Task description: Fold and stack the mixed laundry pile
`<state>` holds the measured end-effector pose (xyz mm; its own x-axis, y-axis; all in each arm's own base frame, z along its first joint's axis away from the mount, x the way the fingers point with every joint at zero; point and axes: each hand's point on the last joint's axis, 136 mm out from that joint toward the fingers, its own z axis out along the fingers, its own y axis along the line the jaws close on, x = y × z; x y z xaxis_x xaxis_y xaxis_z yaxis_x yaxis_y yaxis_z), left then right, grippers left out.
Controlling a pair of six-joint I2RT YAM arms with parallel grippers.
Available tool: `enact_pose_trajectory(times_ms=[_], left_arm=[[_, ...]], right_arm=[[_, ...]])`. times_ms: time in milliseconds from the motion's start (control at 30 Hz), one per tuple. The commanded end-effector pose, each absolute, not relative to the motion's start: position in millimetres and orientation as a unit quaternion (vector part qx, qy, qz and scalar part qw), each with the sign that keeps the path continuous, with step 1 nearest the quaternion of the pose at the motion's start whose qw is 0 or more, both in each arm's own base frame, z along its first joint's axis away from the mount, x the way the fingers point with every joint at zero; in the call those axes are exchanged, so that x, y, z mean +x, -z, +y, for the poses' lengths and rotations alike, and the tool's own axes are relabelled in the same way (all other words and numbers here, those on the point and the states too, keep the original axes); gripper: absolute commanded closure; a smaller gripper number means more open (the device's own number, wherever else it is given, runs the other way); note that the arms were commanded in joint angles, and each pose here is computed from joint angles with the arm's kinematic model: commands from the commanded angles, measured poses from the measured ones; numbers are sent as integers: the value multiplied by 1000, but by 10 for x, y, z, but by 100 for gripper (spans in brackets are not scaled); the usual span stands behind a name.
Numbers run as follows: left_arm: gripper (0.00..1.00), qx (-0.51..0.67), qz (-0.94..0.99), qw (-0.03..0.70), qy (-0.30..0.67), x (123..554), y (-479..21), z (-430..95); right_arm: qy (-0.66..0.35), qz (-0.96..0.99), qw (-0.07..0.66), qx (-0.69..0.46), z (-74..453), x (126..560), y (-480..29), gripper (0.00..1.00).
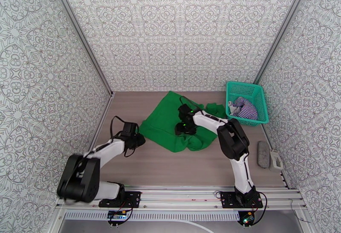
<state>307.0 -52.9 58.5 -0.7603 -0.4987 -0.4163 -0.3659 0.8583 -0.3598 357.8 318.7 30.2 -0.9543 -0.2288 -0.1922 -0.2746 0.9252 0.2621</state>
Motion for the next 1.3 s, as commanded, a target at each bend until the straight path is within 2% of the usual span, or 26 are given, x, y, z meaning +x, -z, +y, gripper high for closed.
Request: enact_pose_trajectory(times_ms=[0, 100, 333, 467, 633, 800, 933, 1100, 1267], left_arm=[[69, -232, 927, 276, 100, 2985, -850, -375], [66, -176, 933, 291, 114, 3120, -1079, -490], [69, 8, 941, 298, 162, 3900, -1312, -1215], [72, 26, 937, 291, 190, 4346, -1120, -1475], [78, 20, 941, 264, 213, 4605, -745, -1702], [86, -54, 962, 209, 165, 4494, -277, -1445], [90, -126, 967, 182, 124, 4209, -110, -998], [92, -198, 960, 164, 108, 3684, 3, -544], [93, -247, 948, 161, 123, 3252, -1, -496]], right_arm=[[-150, 977, 25, -149, 3393, 3215, -99, 30], [-142, 979, 33, -143, 3270, 3131, -223, 28], [-125, 983, 90, -98, 2654, 3119, -825, 25], [-115, 985, 118, -52, 2254, 3179, -961, 24], [-116, 987, 113, 11, 1909, 3212, -733, 29], [-104, 989, 100, 25, 1856, 3247, -502, 39], [-76, 993, 87, 38, 1763, 3215, -292, 44], [-42, 995, 72, 50, 1578, 3096, -138, 45], [-5, 997, 58, 58, 1348, 2877, -97, 43]])
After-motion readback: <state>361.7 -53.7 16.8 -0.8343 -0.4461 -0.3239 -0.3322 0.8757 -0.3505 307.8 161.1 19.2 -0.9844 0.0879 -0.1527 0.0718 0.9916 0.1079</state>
